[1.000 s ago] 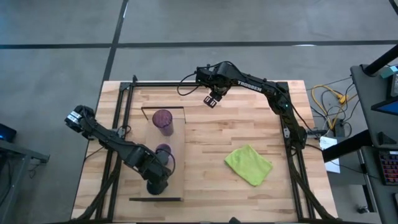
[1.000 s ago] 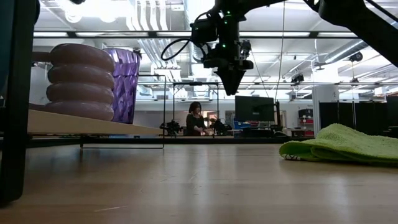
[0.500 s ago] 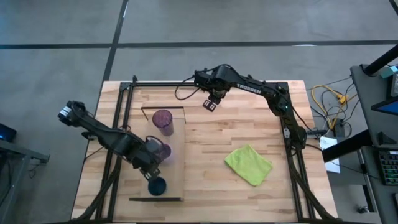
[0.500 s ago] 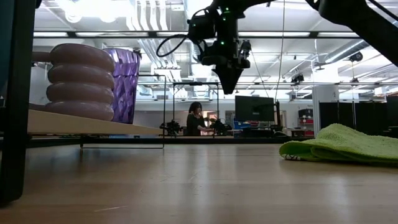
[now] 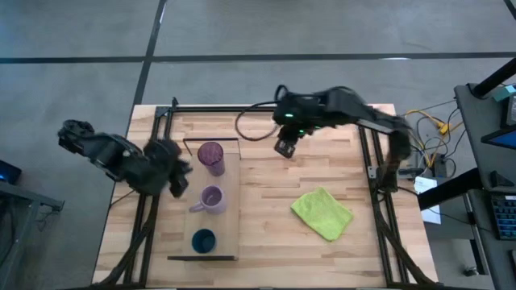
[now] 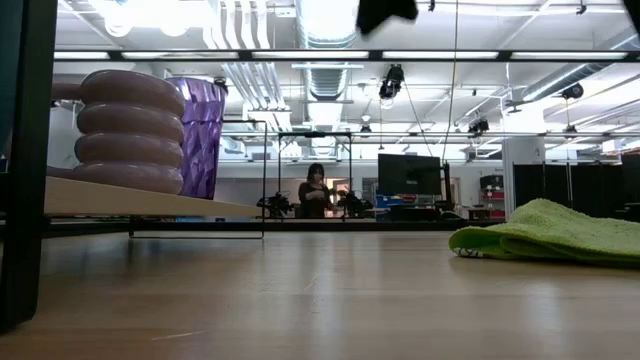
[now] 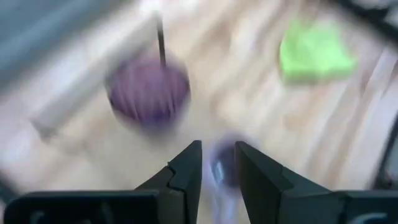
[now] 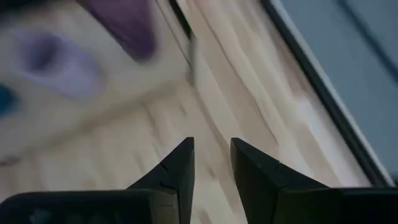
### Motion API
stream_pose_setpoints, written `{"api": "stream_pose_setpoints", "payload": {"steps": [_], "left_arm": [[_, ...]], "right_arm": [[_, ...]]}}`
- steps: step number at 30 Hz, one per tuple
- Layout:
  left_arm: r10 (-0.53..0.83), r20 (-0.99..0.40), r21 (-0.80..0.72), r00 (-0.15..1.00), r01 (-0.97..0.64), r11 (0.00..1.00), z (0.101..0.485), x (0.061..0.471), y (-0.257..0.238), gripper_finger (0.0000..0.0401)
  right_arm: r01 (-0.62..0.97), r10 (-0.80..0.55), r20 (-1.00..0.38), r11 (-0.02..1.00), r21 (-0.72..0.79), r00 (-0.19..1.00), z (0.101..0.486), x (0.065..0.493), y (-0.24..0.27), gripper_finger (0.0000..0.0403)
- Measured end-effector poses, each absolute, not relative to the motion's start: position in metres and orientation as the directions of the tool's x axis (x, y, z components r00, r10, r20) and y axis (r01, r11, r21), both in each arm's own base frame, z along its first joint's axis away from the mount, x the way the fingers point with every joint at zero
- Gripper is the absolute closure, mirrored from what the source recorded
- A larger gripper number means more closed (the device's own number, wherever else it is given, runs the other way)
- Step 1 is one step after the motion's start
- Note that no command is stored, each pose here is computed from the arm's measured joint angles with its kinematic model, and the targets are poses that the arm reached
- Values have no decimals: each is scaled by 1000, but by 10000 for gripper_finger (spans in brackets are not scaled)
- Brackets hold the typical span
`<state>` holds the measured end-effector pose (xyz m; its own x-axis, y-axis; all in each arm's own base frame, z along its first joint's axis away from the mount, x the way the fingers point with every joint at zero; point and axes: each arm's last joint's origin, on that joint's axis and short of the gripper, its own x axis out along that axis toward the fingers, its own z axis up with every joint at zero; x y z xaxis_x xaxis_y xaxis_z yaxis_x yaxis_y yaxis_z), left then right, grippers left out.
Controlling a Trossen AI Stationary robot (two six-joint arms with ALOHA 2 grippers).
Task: Stack small to large cups/mugs on shelf
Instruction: Return to Home Position
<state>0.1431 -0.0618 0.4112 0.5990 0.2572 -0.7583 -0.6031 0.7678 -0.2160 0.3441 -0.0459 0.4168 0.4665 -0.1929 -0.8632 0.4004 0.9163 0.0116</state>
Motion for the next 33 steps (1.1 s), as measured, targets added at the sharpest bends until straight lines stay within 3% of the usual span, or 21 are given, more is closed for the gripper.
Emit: {"api": "stream_pose_setpoints", "payload": {"steps": [5, 9, 13, 17, 23, 27, 33], "left_arm": [[404, -523, -20, 751, -484, 875, 435, 129, -48, 319], [455, -431, 48, 780, -483, 874, 444, 112, -36, 319], [457, -423, 12, 782, -500, 866, 442, 93, -25, 319], [436, -452, -17, 778, -496, 868, 421, 86, -22, 319], [413, -431, -100, 802, -497, 862, 381, 69, -13, 319], [367, -309, -129, 877, -421, 898, 373, 65, -11, 319], [237, -61, -108, 970, -242, 964, 365, 65, -14, 319]], "right_arm": [[304, -219, -674, 953, 9, 706, 461, 313, -4, 305], [199, -164, -576, 980, -3, 800, 463, 293, 21, 305], [158, -125, -549, 987, 14, 826, 434, 277, 33, 305], [267, -194, -497, 960, 79, 846, 392, 263, 33, 305], [247, -180, -289, 945, 215, 940, 358, 239, 29, 305], [188, -168, -103, 953, 237, 980, 348, 222, 26, 305], [-25, -23, 199, 971, 237, 980, 332, 202, 27, 305]]}}
